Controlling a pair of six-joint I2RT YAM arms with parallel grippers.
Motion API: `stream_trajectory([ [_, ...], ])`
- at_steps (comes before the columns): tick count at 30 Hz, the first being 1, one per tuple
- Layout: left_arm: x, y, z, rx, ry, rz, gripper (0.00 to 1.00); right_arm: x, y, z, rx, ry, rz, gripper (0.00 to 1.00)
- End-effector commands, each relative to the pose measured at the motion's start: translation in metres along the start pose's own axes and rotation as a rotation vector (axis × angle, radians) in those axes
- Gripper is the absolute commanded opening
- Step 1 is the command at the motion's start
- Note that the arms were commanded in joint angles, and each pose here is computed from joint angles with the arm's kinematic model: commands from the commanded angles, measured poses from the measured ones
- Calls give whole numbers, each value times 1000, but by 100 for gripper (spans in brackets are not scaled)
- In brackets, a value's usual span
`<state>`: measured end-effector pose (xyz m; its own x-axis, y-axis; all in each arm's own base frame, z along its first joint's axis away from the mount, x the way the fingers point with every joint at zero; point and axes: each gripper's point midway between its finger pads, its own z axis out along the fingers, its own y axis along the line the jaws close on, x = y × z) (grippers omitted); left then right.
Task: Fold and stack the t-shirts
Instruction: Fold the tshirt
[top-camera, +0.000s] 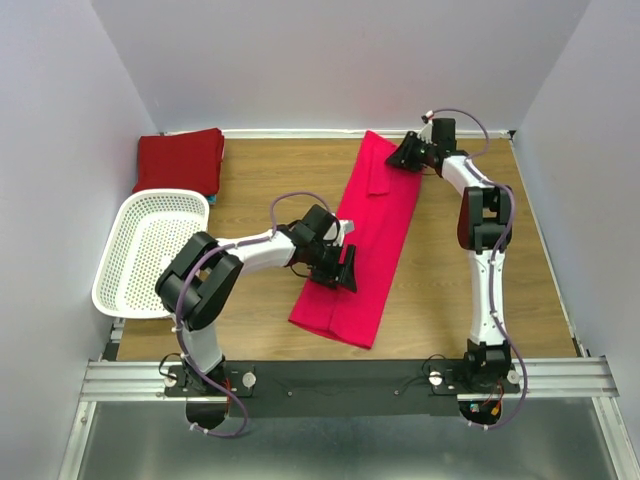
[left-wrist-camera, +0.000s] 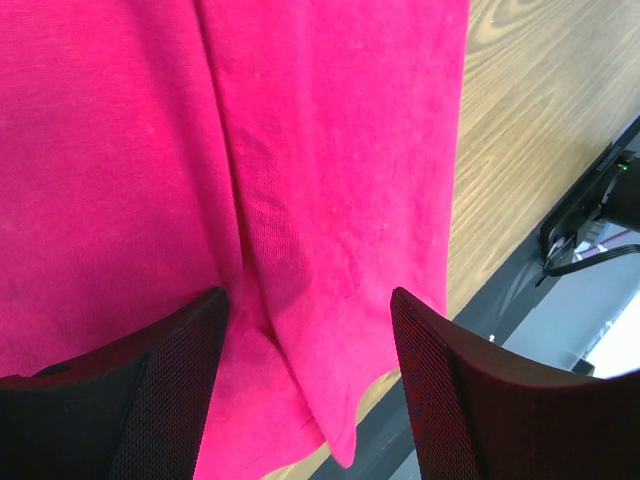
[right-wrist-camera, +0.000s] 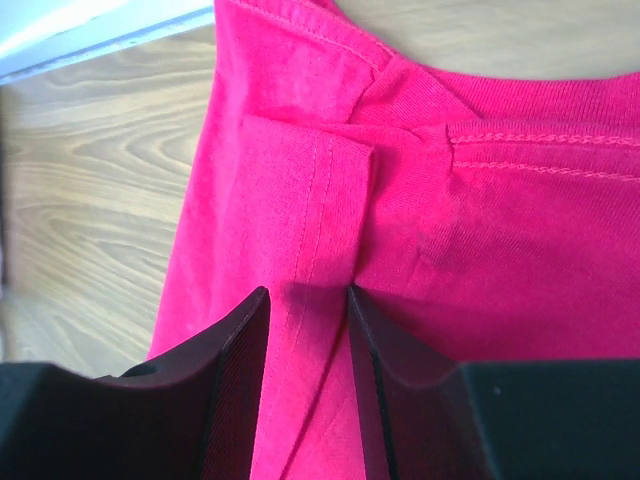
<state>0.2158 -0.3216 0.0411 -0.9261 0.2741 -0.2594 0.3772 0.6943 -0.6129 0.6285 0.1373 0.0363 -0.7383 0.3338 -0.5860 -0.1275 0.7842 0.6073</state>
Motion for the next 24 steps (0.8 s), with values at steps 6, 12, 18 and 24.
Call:
stream_trajectory([
  [6, -5, -11, 12, 59, 47, -33, 77, 9, -3, 38, -53, 34, 23, 49],
  [12, -48, -34, -3, 67, -64, 5, 88, -36, 40, -4, -80, -48, -67, 57],
  [18, -94, -37, -43, -16, -258, 13, 89, -32, 78, -71, -71, -47, -116, 60],
  [24, -108, -12, -89, -166, -427, -17, 87, 10, 107, -142, -64, -12, -46, 59],
])
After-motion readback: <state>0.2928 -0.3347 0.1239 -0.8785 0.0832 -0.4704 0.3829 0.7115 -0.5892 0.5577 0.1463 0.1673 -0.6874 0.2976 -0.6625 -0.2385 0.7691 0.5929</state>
